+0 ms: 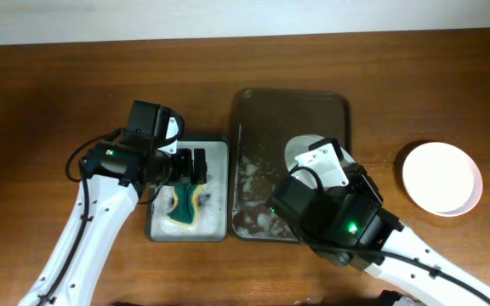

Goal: Clean dirty plates on tray and stack at the side

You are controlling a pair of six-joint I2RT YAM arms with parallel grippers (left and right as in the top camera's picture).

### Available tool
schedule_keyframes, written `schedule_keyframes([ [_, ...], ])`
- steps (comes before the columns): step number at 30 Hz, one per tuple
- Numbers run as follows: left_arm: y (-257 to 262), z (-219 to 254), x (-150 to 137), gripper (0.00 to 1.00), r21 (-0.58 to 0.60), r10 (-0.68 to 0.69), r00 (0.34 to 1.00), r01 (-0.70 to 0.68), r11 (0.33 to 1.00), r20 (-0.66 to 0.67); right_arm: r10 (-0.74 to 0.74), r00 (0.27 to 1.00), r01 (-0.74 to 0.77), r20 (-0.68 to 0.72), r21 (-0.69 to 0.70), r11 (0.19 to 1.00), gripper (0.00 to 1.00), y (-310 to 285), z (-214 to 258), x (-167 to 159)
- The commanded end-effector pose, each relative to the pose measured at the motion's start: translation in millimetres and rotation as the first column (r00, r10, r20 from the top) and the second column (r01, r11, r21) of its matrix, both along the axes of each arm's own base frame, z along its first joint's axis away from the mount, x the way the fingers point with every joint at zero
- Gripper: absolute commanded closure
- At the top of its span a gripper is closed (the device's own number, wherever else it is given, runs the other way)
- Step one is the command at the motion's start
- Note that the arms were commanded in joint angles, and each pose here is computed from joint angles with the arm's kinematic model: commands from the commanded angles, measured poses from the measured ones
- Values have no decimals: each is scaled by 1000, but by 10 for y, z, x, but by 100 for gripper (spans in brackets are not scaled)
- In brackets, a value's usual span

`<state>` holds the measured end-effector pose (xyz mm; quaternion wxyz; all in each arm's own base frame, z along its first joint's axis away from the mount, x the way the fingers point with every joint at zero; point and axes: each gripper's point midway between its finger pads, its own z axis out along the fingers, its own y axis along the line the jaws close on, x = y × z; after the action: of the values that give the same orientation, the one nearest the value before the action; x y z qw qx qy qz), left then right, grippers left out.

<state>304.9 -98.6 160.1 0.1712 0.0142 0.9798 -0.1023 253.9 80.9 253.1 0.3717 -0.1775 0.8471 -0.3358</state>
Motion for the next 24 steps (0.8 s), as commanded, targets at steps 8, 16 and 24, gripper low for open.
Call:
schedule_keyframes([
  [8,-15,57,22,0,-11,-7,1000,8,1000,17,65,991,-55,113,-92,994,96,216,236,8],
  [16,-15,57,22,0,-11,-7,1000,8,1000,17,28,992,-30,122,17,999,96,264,166,18],
  [24,-15,57,22,0,-11,-7,1000,8,1000,17,-227,968,250,-107,306,919,96,-76,-320,26],
])
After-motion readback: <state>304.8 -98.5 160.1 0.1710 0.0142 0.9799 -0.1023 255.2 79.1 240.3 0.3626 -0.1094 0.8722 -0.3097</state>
